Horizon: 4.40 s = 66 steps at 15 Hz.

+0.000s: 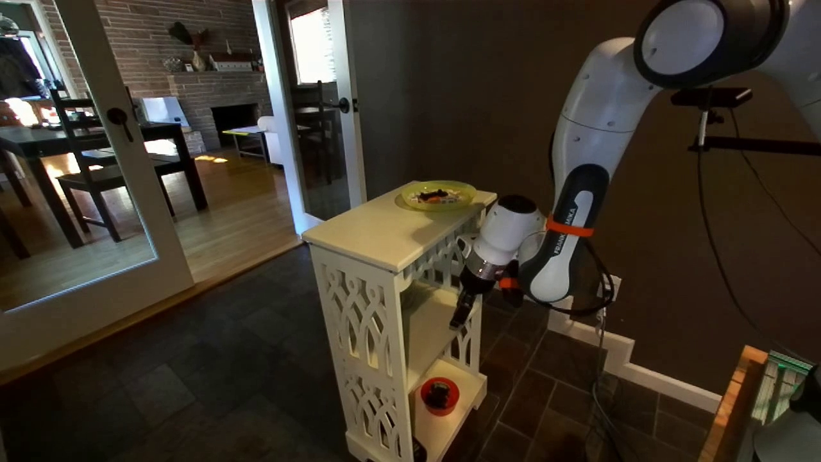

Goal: Remove the silver spoon from the middle shelf and put it on the top

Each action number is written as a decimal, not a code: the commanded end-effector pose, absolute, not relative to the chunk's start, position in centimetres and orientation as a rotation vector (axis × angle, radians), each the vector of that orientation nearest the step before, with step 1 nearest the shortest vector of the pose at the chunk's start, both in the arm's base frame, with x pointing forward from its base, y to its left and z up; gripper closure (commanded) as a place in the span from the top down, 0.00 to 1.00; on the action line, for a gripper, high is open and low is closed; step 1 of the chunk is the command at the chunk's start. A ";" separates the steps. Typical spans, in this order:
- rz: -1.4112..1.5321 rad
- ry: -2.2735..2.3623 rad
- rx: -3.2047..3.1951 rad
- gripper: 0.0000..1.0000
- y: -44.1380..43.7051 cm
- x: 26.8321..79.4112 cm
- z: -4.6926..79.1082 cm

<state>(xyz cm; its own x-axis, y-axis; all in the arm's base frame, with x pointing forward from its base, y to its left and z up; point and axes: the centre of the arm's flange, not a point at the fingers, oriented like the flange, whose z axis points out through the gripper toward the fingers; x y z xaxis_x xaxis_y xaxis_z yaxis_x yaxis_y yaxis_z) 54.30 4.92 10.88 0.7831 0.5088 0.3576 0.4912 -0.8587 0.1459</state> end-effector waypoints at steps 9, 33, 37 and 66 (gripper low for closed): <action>0.510 0.954 3.128 1.00 6.5 55.7 7.5; 0.901 1.065 3.043 1.00 7.8 58.9 4.6; 0.843 1.083 3.040 1.00 8.0 58.1 5.3; 1.327 1.034 2.724 1.00 13.4 65.4 1.3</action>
<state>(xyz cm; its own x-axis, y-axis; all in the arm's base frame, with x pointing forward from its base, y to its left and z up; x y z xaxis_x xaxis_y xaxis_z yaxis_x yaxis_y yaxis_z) 63.66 12.53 2.90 0.4657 0.5422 0.6994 0.6015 -0.7736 0.1992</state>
